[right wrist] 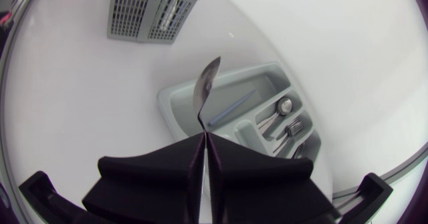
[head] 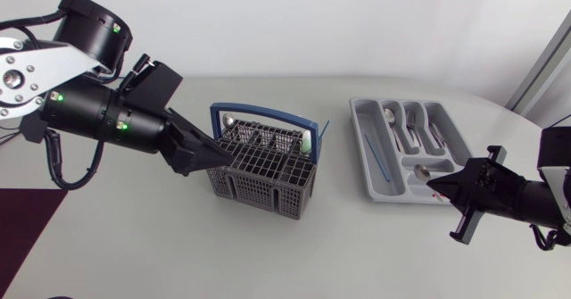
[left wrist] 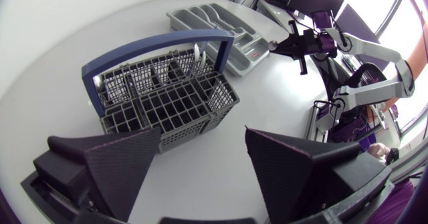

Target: Unload the cutlery basket into the drawer organizer.

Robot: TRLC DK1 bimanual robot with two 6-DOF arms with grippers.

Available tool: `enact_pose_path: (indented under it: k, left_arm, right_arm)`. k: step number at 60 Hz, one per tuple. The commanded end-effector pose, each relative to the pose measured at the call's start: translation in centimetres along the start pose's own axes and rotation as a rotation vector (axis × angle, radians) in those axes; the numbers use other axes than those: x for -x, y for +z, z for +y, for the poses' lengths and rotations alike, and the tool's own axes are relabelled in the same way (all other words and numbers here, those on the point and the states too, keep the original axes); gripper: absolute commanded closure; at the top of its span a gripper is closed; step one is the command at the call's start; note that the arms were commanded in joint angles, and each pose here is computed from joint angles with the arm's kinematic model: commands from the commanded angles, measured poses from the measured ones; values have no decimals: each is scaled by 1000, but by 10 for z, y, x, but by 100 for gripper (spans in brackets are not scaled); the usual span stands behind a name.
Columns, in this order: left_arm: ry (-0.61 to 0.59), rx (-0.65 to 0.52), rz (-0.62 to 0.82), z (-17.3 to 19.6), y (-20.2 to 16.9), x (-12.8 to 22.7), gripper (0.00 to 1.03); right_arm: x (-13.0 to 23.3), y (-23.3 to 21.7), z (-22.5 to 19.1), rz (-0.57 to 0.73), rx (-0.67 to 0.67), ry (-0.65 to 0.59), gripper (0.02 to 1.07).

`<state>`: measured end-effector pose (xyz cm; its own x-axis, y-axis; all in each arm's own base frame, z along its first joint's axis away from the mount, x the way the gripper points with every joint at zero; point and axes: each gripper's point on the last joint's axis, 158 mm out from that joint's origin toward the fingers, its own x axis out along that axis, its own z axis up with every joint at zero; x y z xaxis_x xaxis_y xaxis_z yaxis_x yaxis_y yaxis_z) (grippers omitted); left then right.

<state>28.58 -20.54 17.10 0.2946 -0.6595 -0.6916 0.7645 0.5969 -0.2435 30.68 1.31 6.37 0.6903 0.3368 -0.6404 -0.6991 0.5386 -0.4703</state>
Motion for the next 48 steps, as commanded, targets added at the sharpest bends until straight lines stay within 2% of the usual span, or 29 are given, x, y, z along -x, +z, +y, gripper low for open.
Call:
enact_pose_path:
  k: [1, 20, 42, 48]
  left_arm:
    - [9, -13, 7, 1, -10, 1, 5]
    - [14, -7, 24, 3, -20, 0, 5]
    - [51, -3, 36, 9, -28, 2, 5]
    - [56, 0, 35, 11, -29, 3, 5]
  right_arm:
    - [-7, -18, -17, 34, 68, -25, 101]
    - [-26, -66, -62, 156, 168, -116, 101]
    - [-53, -96, -61, 253, 220, -136, 96]
    - [-56, -99, -58, 259, 222, -131, 89]
